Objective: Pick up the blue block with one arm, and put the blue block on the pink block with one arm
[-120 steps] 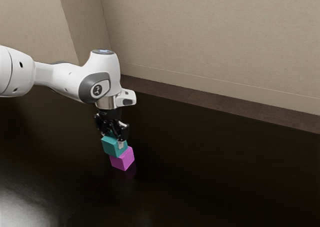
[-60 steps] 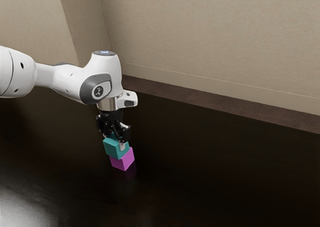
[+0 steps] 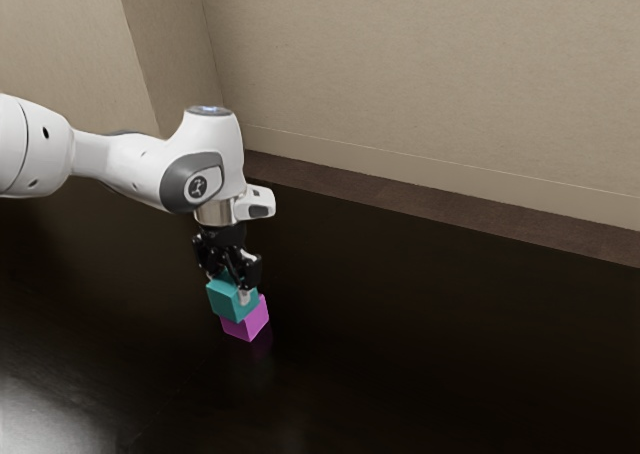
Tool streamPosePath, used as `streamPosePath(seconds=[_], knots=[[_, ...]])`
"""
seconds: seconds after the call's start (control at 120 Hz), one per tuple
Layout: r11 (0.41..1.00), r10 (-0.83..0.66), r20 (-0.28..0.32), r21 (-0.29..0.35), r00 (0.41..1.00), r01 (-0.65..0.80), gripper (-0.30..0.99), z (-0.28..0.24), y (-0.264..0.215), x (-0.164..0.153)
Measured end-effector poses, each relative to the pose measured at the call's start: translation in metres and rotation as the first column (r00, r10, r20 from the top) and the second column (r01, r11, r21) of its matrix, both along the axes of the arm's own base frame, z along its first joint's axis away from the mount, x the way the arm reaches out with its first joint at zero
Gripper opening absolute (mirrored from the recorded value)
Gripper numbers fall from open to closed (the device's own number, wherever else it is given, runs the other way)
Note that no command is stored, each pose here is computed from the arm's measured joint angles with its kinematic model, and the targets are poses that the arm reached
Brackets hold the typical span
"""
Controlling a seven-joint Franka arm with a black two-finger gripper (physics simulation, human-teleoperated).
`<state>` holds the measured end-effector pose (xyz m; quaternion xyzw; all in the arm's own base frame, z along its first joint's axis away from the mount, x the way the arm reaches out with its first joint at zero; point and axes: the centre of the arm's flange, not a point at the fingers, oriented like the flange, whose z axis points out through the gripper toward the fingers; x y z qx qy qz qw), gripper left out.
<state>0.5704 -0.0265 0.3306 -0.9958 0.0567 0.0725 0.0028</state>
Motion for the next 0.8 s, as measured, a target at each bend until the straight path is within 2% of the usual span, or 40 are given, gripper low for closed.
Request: streamPosePath(seconds=[0.225,0.442,0.567,0.683,0.8], knots=[[1.0,-0.002,0.006,-0.002,1.0,0.002,0.58,0.001,-0.001,0.001],[1.0,-0.011,0.048,0.002,0.999,0.011,0.65,0.023,-0.005,0.003],[1.0,-0.023,0.136,0.018,0.99,0.02,0.67,0.081,-0.013,-0.005],[0.999,-0.036,0.218,0.046,0.975,0.027,0.68,0.161,-0.027,-0.03],[0.994,-0.101,0.282,0.056,0.954,0.089,0.69,0.242,-0.069,-0.045]])
